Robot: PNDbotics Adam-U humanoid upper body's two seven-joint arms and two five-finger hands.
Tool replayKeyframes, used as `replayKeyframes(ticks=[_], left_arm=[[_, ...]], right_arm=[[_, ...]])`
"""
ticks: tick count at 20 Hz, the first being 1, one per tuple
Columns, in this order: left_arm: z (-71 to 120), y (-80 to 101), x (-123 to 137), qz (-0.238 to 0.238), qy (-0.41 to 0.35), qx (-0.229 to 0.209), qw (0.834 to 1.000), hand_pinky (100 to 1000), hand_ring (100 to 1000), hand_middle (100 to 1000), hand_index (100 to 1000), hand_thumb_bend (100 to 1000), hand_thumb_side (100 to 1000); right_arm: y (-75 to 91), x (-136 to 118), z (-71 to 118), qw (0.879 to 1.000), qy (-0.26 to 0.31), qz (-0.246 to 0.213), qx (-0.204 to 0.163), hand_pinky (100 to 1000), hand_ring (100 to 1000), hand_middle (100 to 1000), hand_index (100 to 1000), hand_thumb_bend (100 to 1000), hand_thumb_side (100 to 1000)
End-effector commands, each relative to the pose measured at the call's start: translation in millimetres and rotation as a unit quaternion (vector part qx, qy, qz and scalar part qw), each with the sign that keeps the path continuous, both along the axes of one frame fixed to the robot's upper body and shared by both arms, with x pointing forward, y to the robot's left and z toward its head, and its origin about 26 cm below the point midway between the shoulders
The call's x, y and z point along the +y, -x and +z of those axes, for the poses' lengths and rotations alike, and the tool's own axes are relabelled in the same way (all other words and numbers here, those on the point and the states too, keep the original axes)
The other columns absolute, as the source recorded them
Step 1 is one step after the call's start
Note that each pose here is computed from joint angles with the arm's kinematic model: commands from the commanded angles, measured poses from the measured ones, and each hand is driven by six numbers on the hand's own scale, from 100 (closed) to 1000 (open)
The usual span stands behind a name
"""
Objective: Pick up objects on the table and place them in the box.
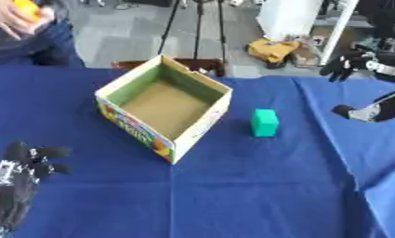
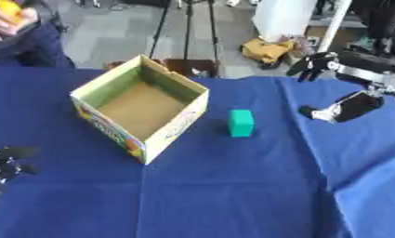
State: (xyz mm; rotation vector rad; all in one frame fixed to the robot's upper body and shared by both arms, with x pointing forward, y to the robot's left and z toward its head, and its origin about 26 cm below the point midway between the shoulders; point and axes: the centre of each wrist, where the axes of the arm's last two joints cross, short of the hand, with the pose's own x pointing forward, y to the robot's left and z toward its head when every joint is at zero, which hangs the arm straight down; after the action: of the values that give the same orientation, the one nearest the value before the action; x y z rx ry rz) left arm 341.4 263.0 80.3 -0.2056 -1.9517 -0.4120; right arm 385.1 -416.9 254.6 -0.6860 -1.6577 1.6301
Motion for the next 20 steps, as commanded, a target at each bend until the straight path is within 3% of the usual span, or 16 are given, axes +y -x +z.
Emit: replayKeyframes(ticks=[1,11,20], left_arm=[[7.7,-1.2,4,-0.005,-0.016,-0.010,1.000,605,793,582,624,405,1000],[9.5,-2.2,2,-0.016,-0.023,-0.013,1.000,605,792,582,624,400,1000],[11.5,-3.3,-1,-0.026,-0.026,-0.016,0.999,606,792,581,623,397,1000]], right_arm=[[-9.3,-10,4.7,0.999,0.026,-0.021,0.003,714,761,833,889,381,353],[-46.3,-12,-13.7,0.997,0.018,-0.060,0.044,716,759,834,892,345,403],[-60.2,-10,-34.3,0.994,0.009,-0.080,0.078,721,756,831,891,286,447]])
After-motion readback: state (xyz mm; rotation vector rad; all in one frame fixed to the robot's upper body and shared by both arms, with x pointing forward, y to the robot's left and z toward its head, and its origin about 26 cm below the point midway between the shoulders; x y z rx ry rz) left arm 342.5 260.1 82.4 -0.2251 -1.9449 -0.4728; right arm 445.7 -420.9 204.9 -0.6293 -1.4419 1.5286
